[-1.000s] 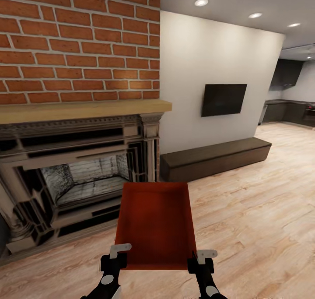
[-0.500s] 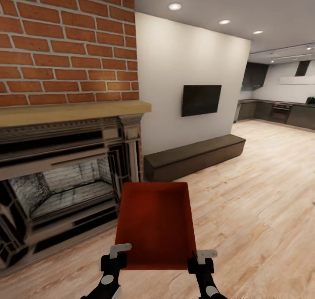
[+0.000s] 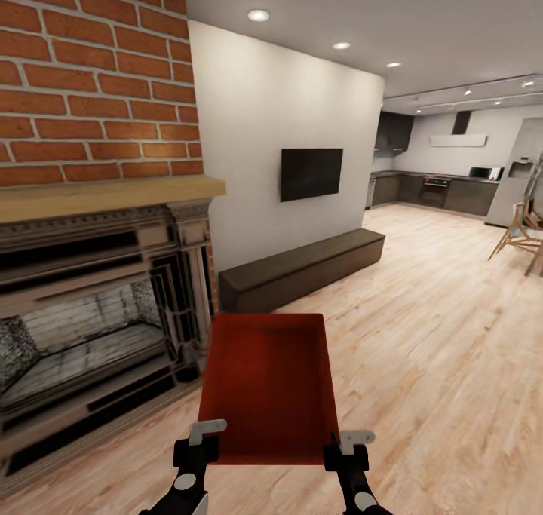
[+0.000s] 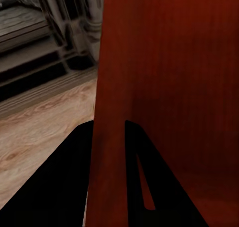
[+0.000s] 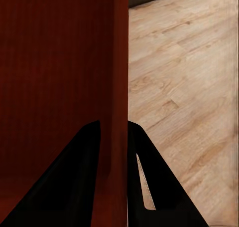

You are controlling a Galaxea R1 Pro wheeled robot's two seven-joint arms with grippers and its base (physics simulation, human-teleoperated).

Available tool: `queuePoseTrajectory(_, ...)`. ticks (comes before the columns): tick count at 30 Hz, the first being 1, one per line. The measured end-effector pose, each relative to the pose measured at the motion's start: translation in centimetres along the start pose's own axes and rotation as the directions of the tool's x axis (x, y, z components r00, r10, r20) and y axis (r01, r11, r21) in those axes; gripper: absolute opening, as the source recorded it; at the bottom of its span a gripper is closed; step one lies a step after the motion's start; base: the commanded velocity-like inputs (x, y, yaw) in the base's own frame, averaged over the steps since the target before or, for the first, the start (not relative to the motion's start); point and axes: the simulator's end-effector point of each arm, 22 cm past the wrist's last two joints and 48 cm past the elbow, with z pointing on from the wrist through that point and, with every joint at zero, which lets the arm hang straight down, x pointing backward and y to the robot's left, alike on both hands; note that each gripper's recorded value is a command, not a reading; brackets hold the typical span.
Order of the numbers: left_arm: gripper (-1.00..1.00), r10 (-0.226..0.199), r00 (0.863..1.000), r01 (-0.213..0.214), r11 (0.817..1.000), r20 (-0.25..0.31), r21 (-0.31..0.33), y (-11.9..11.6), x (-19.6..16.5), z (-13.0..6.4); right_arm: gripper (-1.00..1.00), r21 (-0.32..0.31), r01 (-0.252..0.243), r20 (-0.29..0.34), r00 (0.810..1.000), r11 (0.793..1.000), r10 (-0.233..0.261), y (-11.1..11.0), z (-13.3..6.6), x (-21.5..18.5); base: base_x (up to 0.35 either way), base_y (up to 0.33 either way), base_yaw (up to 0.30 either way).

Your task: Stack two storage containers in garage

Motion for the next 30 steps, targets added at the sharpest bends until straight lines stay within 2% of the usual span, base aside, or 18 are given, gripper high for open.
queuePoseTrajectory(15, -1.00, -0.001, 1.000, 0.001, 1.000, 0.005, 0.000, 0.00, -0.29, -0.08, -1.00, 0.000, 0.000, 0.005, 1.000, 1.000, 0.000, -0.02, -0.05, -0.29, 0.009, 0.000, -0.284)
queuePoseTrajectory(30, -1.00, -0.009, 1.000, 0.009, 1.000, 0.016, 0.003, 0.07, -0.59, -0.13, -1.00, 0.001, 0.002, 0.017, 1.000, 1.000, -0.002, 0.02, -0.05, -0.78, 0.303, 0.000, -0.278)
